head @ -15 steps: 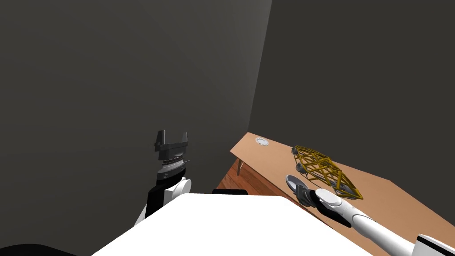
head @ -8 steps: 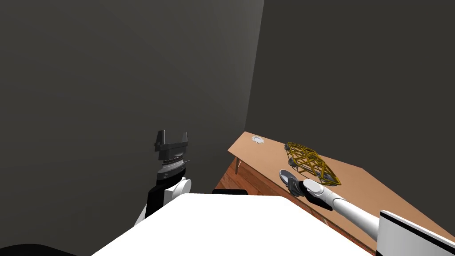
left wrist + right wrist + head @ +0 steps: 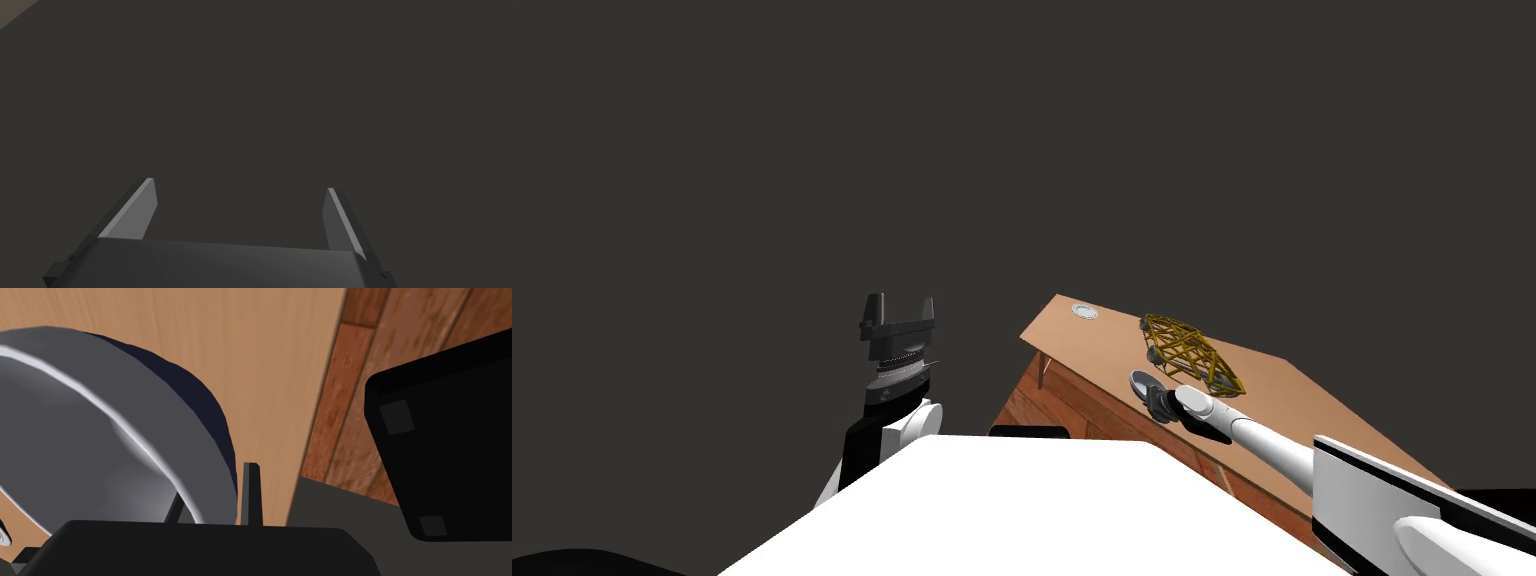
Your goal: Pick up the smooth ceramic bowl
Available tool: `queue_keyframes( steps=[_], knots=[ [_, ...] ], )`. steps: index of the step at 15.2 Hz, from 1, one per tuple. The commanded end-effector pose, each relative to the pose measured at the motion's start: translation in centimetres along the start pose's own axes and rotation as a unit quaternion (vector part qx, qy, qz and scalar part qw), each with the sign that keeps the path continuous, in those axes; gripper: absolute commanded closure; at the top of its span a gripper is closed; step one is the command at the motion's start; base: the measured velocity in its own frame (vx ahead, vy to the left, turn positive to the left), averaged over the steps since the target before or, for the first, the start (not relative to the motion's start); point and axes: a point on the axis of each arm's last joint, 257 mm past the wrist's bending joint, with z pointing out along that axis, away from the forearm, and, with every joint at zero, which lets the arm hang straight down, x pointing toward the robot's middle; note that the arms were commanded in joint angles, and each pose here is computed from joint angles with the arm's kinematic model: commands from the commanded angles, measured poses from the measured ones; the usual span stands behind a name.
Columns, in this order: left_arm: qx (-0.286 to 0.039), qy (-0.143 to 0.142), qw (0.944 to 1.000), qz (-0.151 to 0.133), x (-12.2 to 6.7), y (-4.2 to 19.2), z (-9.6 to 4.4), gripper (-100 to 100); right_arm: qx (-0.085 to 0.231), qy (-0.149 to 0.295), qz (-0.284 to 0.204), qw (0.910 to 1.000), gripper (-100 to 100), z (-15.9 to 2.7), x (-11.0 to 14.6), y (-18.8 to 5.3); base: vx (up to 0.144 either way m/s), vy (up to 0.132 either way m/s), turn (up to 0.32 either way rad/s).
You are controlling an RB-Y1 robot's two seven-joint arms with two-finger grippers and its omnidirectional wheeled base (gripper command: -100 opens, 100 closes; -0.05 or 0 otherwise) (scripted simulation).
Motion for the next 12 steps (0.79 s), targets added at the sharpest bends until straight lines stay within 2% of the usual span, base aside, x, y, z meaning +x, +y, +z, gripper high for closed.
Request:
queue_keyframes(
  steps=[1,3,4,6,8,12],
  knots=[
    [0.0,0.0,1.0,0.0,0.0,0.0,0.0,0,0.004,-0.002,-0.007,1.0,100,0.1,-1.7,-1.4,-0.031,-0.009,-0.149],
    [0.0,0.0,1.0,0.0,0.0,0.0,0.0,0,0.001,0.0,-0.011,0.9999,100,0.2,-1.8,-1.2,-0.031,-0.008,-0.104],
    [0.0,0.0,1.0,0.0,0.0,0.0,0.0,0,0.004,-0.001,-0.014,0.9999,100,0.2,-2.9,-2.4,-0.035,-0.013,-0.133],
    [0.0,0.0,1.0,0.0,0.0,0.0,0.0,0,0.003,0.0,-0.023,0.9997,100,0.2,-3.3,-2.5,-0.036,-0.016,-0.104],
    [0.0,0.0,1.0,0.0,0.0,0.0,0.0,0,0.009,-0.001,-0.033,0.9994,100,0.1,-4.9,-4.1,-0.039,-0.013,-0.138],
    [0.0,0.0,1.0,0.0,0.0,0.0,0.0,0,0.006,0.001,-0.038,0.9993,100,0.2,-4.7,-3.9,-0.012,-0.005,-0.01]
  ],
)
